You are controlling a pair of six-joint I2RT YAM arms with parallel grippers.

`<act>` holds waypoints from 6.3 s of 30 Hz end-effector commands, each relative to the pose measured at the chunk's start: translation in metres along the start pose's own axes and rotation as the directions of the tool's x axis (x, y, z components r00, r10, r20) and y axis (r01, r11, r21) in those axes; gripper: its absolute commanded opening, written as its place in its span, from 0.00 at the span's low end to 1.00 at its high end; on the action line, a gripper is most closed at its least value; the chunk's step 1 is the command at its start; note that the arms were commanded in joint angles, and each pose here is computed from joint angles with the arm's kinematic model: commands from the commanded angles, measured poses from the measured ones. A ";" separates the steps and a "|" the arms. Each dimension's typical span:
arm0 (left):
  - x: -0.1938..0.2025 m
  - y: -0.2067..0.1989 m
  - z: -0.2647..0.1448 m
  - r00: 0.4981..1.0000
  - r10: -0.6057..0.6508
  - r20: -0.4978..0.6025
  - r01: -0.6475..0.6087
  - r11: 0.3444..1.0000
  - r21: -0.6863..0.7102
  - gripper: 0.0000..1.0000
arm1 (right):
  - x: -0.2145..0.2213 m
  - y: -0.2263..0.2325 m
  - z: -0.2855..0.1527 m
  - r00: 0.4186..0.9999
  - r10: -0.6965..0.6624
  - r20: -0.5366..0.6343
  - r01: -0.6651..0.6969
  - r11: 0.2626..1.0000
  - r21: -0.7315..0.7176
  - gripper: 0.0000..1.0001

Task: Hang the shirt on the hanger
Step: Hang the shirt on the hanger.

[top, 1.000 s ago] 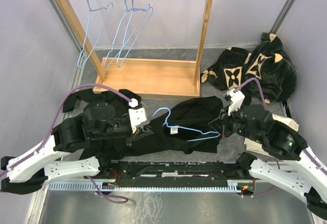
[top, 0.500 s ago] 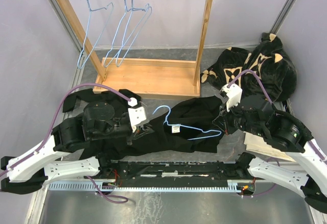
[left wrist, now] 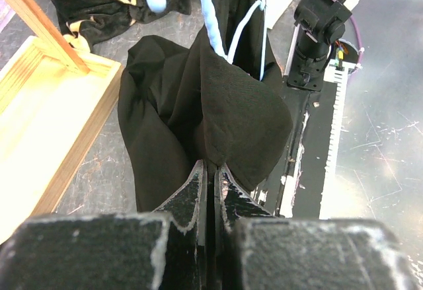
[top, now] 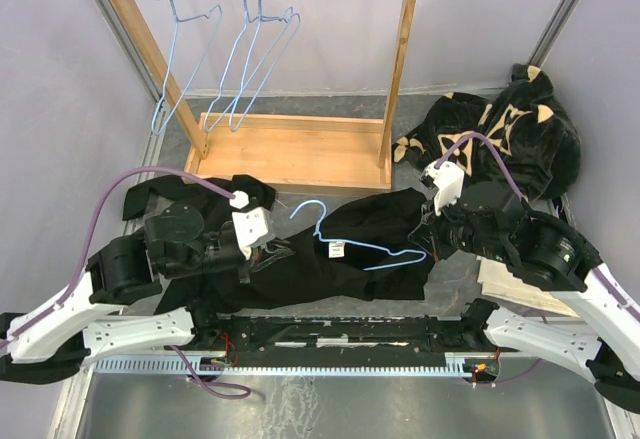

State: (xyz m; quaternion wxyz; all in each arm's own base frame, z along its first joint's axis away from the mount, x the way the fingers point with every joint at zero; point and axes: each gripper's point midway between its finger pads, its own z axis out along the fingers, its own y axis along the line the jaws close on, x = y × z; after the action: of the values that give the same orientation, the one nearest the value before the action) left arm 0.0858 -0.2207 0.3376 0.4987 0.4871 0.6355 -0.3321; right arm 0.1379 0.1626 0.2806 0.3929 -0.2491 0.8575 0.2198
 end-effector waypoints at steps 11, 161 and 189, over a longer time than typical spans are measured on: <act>-0.030 0.008 -0.046 0.988 -0.021 0.156 0.032 0.997 -0.068 0.03 | 0.019 -0.028 -0.016 0.995 -0.067 -0.075 0.075 0.990 0.115 0.02; 0.011 0.000 0.027 0.987 -0.152 -0.042 0.151 0.988 -0.029 0.03 | -0.045 0.023 -0.022 0.932 -0.043 0.360 0.102 0.984 -0.147 0.55; -0.002 0.034 0.019 0.983 -0.182 0.027 0.183 0.958 -0.222 0.03 | 0.039 -0.045 0.018 0.797 0.507 0.329 -0.558 0.826 0.079 0.77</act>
State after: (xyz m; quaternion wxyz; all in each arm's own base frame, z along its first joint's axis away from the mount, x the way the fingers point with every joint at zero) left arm 0.1203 -0.2309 0.3016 0.4818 0.4057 0.7243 -0.2805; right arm 0.1541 0.1142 0.2354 0.4740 0.0500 0.8457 0.2402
